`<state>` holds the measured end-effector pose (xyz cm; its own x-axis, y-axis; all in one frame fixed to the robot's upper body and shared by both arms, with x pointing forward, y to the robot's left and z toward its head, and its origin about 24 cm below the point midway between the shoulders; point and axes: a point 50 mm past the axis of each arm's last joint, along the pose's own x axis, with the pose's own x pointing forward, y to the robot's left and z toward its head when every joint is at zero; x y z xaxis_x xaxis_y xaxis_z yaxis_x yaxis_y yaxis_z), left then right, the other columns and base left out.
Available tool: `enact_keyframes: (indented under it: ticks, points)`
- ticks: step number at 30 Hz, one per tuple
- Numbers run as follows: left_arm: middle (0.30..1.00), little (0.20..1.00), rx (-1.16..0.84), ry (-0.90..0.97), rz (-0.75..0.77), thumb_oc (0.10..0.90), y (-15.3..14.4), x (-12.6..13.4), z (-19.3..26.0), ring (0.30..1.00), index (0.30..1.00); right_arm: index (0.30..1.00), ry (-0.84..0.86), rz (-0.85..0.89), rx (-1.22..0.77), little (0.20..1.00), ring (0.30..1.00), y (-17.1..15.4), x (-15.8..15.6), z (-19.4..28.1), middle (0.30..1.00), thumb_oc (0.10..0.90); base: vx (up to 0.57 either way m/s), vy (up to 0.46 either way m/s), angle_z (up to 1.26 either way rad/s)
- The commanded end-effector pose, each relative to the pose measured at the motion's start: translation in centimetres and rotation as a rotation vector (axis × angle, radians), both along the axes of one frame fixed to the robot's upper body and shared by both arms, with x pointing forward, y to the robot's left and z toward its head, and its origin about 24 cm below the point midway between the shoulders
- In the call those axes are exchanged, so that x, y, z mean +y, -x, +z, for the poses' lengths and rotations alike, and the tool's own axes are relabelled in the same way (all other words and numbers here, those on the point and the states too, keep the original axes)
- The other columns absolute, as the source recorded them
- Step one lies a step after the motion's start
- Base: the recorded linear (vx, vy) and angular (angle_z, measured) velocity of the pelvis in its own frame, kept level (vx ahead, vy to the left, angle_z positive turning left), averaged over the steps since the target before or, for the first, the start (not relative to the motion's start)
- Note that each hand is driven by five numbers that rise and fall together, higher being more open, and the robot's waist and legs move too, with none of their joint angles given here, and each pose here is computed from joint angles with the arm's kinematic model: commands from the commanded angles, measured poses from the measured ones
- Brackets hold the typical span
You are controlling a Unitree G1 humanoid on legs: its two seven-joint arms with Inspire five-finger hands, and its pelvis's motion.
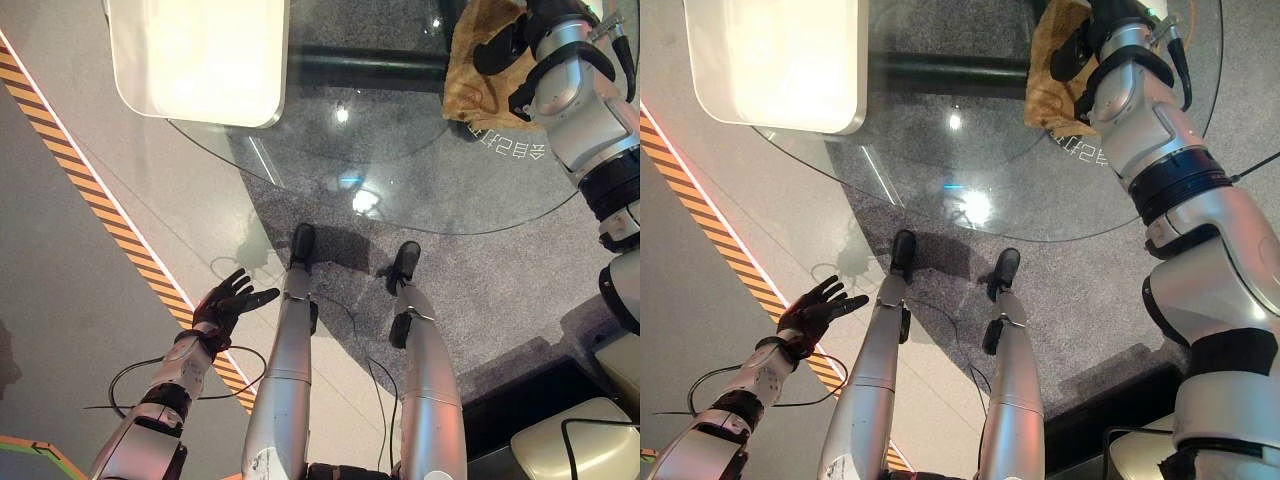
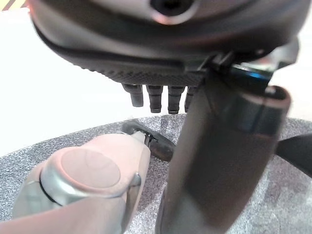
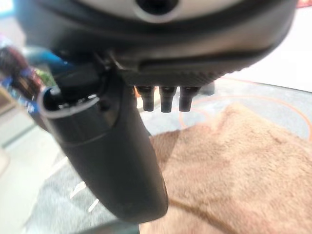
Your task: Wipe the table with a cloth and put it in the basket.
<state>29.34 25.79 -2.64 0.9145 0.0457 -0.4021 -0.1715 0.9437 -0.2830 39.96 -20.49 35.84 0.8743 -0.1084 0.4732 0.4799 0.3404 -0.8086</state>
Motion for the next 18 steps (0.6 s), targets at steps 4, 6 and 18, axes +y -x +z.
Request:
enact_keyframes:
  ticks: [4, 6, 18]
  points:
    - [0.9, 0.9, 0.083, -0.043, 0.013, 0.8, 3.2, 2.1, -1.9, 0.9, 0.9, 0.9, 0.14, -0.118, -0.122, 0.9, 0.9, 2.4, -1.4, 6.3, 0.9, 0.8, 0.05, -0.012, 0.03]
    - [0.9, 0.9, 0.089, -0.039, 0.008, 0.8, 3.6, 2.0, -2.2, 0.9, 0.9, 0.9, 0.162, -0.133, -0.101, 0.9, 0.9, 2.4, -1.4, 6.5, 0.9, 0.8, 0.06, 0.002, 0.06]
    - [0.9, 0.9, 0.102, -0.041, -0.02, 0.8, 4.2, 1.5, -2.8, 0.9, 0.9, 0.9, 0.265, -0.214, -0.067, 0.9, 0.9, 2.4, -1.8, 7.0, 0.9, 0.8, 0.03, -0.003, 0.03]
